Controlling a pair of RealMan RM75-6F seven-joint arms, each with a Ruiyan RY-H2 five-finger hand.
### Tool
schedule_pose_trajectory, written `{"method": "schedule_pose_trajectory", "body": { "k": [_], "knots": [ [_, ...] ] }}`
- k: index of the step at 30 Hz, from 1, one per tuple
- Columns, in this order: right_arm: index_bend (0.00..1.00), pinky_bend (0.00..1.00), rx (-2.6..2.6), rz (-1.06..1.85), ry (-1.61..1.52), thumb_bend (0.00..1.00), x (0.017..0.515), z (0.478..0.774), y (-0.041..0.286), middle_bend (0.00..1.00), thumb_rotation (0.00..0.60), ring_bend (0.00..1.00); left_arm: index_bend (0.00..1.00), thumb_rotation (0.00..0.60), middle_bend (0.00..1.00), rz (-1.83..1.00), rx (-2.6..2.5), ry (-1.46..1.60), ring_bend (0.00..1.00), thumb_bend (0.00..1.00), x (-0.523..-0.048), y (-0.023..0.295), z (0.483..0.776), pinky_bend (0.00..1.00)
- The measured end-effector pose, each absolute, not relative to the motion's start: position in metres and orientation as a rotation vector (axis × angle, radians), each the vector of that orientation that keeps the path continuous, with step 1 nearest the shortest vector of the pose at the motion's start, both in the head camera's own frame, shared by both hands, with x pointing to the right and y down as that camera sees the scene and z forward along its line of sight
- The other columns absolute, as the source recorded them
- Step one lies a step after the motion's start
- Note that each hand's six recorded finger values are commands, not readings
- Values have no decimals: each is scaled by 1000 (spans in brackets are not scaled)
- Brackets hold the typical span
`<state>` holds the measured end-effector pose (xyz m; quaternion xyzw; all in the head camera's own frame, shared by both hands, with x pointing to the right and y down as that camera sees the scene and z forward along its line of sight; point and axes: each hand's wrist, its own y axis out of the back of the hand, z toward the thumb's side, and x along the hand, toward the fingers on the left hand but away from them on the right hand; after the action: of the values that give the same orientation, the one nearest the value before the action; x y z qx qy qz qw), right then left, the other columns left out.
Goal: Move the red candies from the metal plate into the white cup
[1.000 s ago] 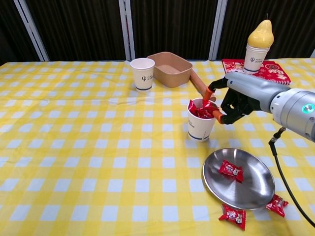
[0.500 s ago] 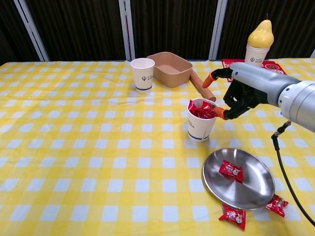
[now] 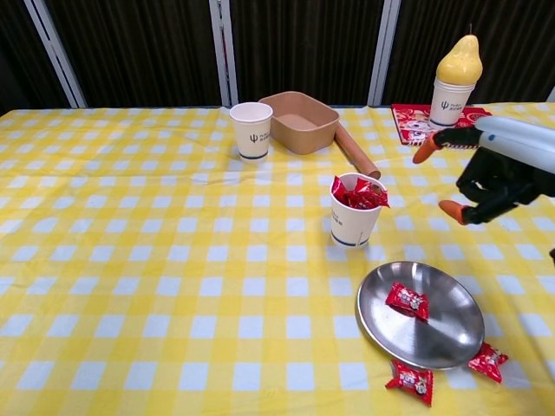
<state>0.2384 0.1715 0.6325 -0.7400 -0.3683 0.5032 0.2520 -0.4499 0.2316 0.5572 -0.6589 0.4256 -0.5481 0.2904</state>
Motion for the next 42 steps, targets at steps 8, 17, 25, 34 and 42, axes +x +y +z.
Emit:
{"method": "schedule_pose_trajectory", "body": {
  "k": [8,17,25,34,42],
  "knots": [
    [108,439,-1949,1334,-971,460,268,617,187,326,600,289,0,600,0,-1449,-1736,1127,0,0,-449,232,555,0],
    [12,314,-1763,1313,-953,389,331,583,214,139,600,68,0,600,0,-1445,-1692,1099,0,0,-451,234,552,0],
    [20,448,-1767,1353,-975,383,360,570,238,248,600,264,0,600,0,-1448,-1669,1085,0,0,-452,242,548,0],
    [242,943,-1921,1296,-899,382,344,564,282,790,600,849,0,600,0,-1450,-1682,1078,0,0,-450,245,550,0],
    [291,951,-1989,1328,-774,381,315,591,306,818,600,872,0,600,0,-1461,-1696,1060,0,0,-446,247,554,0]
  ]
}}
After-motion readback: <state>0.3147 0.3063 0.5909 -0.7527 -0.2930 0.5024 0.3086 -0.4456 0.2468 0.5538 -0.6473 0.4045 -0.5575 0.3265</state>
